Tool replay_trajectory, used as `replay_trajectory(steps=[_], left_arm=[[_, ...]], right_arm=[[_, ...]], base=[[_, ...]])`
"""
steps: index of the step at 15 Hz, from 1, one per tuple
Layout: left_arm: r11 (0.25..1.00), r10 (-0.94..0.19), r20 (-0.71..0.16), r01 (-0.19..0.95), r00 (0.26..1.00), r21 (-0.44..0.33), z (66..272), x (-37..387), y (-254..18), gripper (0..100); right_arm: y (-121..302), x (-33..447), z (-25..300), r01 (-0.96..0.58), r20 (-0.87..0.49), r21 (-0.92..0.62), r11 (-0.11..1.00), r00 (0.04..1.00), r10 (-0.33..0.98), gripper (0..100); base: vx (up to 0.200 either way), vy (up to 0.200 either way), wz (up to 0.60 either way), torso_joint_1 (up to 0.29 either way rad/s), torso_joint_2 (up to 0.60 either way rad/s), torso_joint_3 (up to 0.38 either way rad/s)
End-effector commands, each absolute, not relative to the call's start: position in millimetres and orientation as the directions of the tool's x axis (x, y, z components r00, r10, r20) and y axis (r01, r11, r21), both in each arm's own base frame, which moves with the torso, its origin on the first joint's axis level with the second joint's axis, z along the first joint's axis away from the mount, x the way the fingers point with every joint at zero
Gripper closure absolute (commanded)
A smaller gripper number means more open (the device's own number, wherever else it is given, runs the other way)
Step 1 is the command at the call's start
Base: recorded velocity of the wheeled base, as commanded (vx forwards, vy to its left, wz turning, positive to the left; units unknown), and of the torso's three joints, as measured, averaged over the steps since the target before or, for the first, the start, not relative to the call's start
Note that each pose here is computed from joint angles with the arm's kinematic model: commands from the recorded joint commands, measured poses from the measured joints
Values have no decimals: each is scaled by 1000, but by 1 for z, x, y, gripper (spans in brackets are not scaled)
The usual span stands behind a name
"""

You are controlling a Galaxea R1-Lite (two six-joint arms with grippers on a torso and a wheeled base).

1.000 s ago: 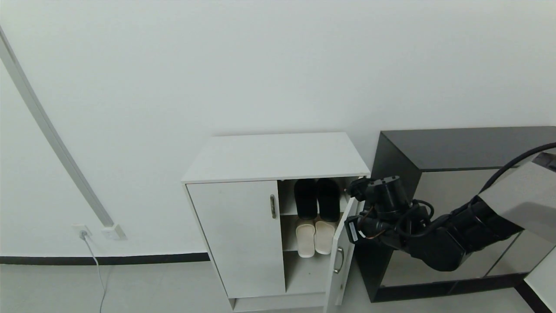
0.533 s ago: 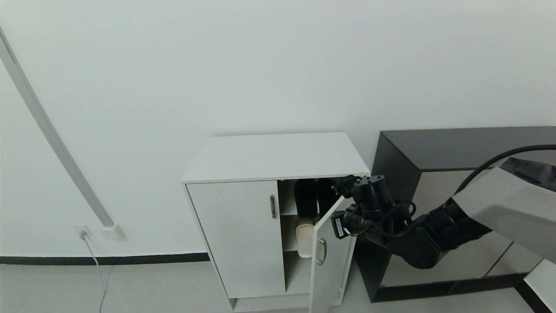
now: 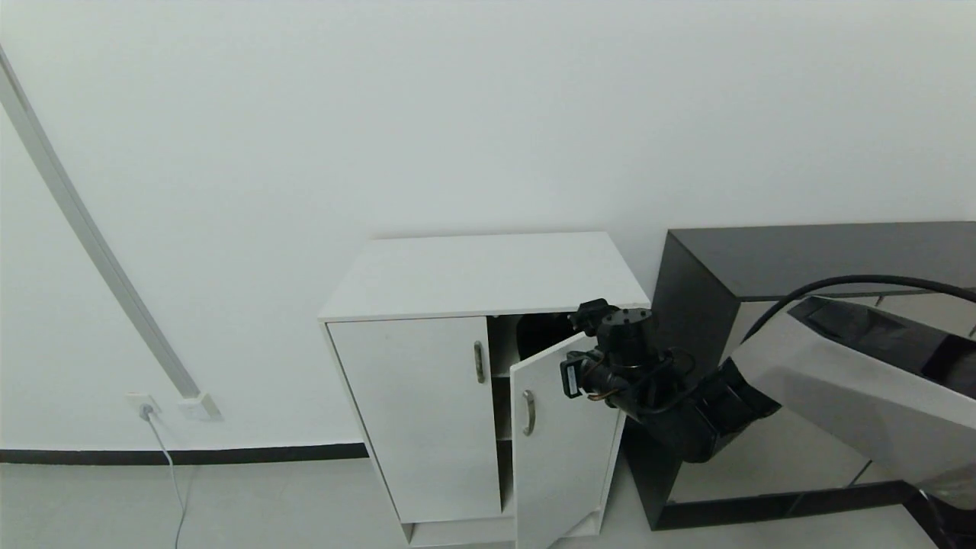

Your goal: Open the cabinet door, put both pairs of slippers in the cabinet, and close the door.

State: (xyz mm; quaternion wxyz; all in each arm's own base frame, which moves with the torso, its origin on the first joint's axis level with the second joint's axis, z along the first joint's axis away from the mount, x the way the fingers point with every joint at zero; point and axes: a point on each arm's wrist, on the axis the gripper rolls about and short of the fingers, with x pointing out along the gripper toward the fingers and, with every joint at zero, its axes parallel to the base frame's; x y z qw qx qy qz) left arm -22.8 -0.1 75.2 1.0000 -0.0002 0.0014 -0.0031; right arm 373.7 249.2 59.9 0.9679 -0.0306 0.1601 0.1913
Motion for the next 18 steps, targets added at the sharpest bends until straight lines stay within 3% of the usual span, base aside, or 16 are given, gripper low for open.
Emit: replay_trajectory(steps=[1, 18], left_arm=[[1000, -6, -3, 6, 1000, 0, 75, -23, 0, 100], [1000, -8, -2, 8, 1000, 0, 75, -23, 0, 100]], right_arm=[[253, 385, 44, -372, -323, 0, 928, 878, 352, 100], [251, 449, 27, -291, -211, 14, 957, 934, 288, 100]], base=[[0, 0, 0, 0, 0, 0], [0, 0, 0, 0, 0, 0]])
